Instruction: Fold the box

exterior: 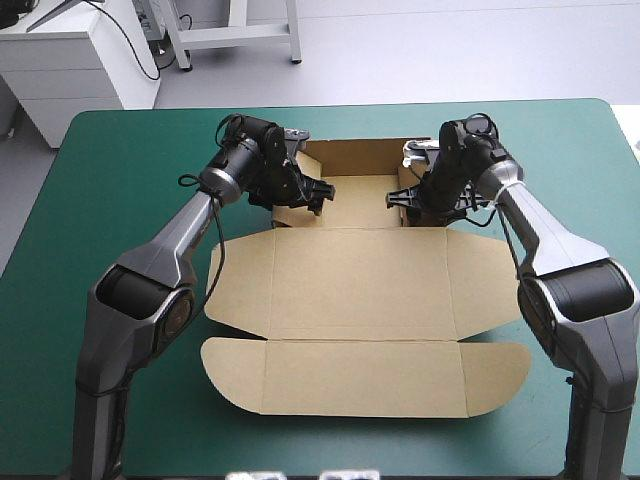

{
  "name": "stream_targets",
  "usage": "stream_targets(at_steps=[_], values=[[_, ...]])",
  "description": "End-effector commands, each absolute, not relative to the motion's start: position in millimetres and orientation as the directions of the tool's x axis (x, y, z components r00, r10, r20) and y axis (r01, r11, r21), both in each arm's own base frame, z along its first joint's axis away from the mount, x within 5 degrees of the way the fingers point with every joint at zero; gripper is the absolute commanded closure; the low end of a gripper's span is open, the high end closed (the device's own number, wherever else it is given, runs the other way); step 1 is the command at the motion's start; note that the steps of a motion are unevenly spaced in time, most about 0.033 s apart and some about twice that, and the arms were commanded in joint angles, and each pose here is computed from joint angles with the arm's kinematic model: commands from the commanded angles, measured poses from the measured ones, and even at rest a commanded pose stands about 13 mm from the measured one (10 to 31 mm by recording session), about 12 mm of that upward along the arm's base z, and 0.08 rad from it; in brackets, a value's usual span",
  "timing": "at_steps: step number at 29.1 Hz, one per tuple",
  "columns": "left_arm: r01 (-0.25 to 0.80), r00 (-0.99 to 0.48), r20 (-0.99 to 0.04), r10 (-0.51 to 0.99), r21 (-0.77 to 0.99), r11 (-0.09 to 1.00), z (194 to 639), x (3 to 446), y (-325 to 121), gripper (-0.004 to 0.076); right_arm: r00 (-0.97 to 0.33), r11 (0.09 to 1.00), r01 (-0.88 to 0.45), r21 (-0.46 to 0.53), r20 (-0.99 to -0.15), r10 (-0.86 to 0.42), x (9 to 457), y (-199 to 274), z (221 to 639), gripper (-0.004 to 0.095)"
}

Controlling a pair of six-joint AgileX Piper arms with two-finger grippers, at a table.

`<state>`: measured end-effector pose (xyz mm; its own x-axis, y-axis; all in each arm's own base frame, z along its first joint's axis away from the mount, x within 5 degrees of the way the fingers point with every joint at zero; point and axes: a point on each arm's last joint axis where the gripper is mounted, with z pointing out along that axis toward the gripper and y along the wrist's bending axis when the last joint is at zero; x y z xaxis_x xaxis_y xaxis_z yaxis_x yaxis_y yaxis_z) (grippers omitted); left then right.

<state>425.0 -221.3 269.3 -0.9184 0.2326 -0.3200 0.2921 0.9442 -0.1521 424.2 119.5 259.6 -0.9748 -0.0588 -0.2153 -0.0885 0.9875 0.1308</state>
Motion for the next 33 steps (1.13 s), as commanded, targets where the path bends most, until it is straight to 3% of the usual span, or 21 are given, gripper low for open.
stream_targets(at_steps=[1, 9, 16, 18, 20, 24, 28, 33], values=[[0.305, -0.887, -0.395, 0.239, -0.113, 0.945, 319.1, 409.3, -210.9, 0.0062, -0.943, 0.983, -0.101, 0.154, -0.331, -0.045, 421.1, 119.8, 294.6, 0.0244], [0.319, -0.801, -0.537, 0.265, -0.008, 0.948, 364.9, 407.9, -198.9, 0.0062, -0.849, 0.993, -0.071, 0.098, -0.529, -0.008, 430.2, 111.4, 358.3, 0.0239], [0.333, -0.659, -0.718, 0.227, -0.008, 0.943, 447.3, 376.0, -181.1, 0.0075, -0.764, 0.983, -0.069, 0.171, -0.643, 0.058, 413.0, 109.0, 419.9, 0.0239], [0.334, -0.618, -0.758, 0.206, -0.016, 0.943, 471.9, 358.1, -172.0, 0.0133, -0.753, 0.982, -0.073, 0.176, -0.655, 0.061, 405.8, 107.3, 428.7, 0.0239], [0.336, -0.579, -0.794, 0.186, -0.025, 0.942, 494.4, 339.0, -162.6, 0.0274, -0.751, 0.982, -0.078, 0.172, -0.658, 0.055, 396.8, 104.9, 434.1, 0.0239], [0.334, -0.512, -0.838, 0.189, 0.008, 0.942, 524.1, 306.3, -143.4, 0.0729, -0.772, 0.991, -0.059, 0.118, -0.635, 0.03, 381.0, 96.5, 430.1, 0.0239], [0.329, -0.495, -0.848, 0.192, 0.022, 0.944, 537.0, 274.3, -126.3, 0.0727, -0.809, 0.998, -0.028, 0.055, -0.588, 0.01, 374.8, 89.9, 413.0, 0.0239], [0.284, -0.513, -0.828, 0.226, 0.085, 0.955, 531.3, 225.2, -94.3, 0.0732, -0.876, 0.995, -0.066, 0.078, -0.482, -0.02, 377.7, 96.9, 378.0, 0.024]])
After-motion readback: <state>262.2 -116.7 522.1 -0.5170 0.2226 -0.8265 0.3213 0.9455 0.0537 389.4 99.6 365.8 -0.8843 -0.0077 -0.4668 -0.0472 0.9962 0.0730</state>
